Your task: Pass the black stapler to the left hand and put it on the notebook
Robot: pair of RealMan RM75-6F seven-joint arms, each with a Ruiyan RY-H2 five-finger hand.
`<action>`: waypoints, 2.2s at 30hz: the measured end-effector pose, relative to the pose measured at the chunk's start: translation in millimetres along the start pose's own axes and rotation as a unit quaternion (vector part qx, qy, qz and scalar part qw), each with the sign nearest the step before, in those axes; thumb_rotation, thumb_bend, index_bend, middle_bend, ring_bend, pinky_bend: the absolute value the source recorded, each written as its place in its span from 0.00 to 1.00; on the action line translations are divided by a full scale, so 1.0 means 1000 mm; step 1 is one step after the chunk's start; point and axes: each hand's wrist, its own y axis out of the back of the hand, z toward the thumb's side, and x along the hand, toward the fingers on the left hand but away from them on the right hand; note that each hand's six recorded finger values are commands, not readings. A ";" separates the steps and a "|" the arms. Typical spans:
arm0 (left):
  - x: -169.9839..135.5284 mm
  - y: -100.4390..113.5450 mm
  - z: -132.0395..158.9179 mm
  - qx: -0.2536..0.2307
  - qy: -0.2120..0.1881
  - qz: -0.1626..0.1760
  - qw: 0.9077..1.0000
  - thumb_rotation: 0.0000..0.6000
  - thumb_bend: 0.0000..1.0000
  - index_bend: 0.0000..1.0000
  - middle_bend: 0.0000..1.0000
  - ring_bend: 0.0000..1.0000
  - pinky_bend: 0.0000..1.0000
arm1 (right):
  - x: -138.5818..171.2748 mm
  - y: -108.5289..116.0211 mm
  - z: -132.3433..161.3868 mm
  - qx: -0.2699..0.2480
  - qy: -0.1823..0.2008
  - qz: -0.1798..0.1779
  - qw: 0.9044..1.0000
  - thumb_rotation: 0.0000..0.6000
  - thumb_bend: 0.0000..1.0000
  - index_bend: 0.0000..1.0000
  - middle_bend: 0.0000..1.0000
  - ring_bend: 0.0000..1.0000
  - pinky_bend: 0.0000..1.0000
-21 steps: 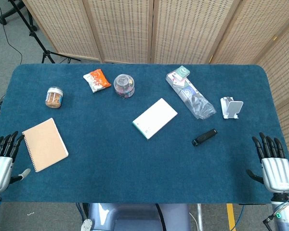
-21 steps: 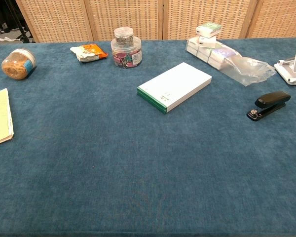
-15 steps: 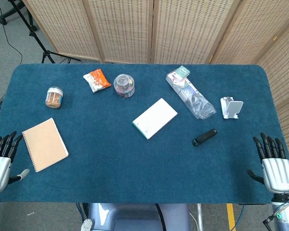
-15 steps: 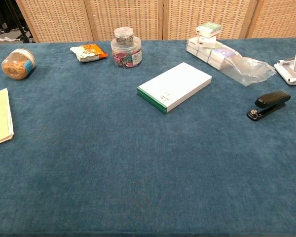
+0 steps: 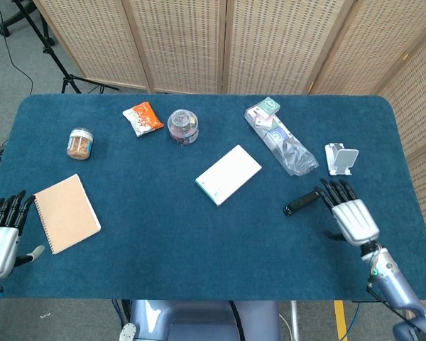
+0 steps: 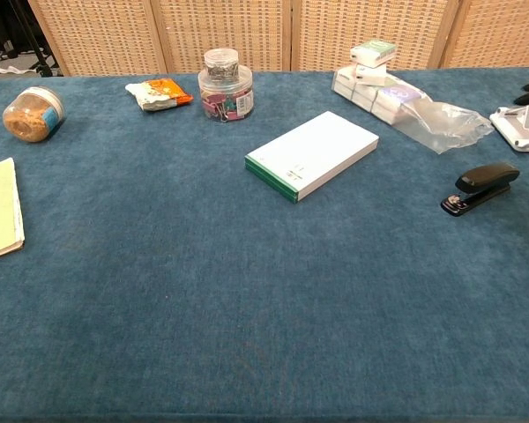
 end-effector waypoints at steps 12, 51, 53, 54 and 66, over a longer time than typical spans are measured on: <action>0.013 -0.010 -0.013 0.008 0.037 -0.016 0.999 1.00 0.00 0.00 0.00 0.00 0.00 | -0.084 -0.029 0.016 0.003 0.051 0.082 0.995 1.00 0.14 0.20 0.13 0.04 0.14; 0.010 -0.008 -0.002 -0.017 -0.002 -0.035 0.999 1.00 0.00 0.00 0.00 0.00 0.00 | -0.111 0.023 0.224 -0.004 0.215 -0.006 0.977 1.00 0.81 0.55 0.57 0.45 0.30; 0.011 -0.007 -0.003 -0.020 -0.003 -0.036 0.999 1.00 0.00 0.00 0.00 0.00 0.00 | -0.115 0.021 0.251 -0.001 0.225 -0.002 0.974 1.00 0.81 0.55 0.57 0.45 0.30; 0.011 -0.006 -0.004 -0.021 -0.002 -0.036 0.999 1.00 0.00 0.00 0.00 0.00 0.00 | -0.117 0.019 0.261 0.001 0.229 -0.001 0.974 1.00 0.81 0.55 0.57 0.45 0.30; 0.012 -0.005 -0.009 -0.024 0.003 -0.046 0.999 1.00 0.00 0.00 0.00 0.00 0.00 | -0.123 -0.007 0.348 0.038 0.227 0.014 0.973 1.00 0.83 0.55 0.57 0.46 0.31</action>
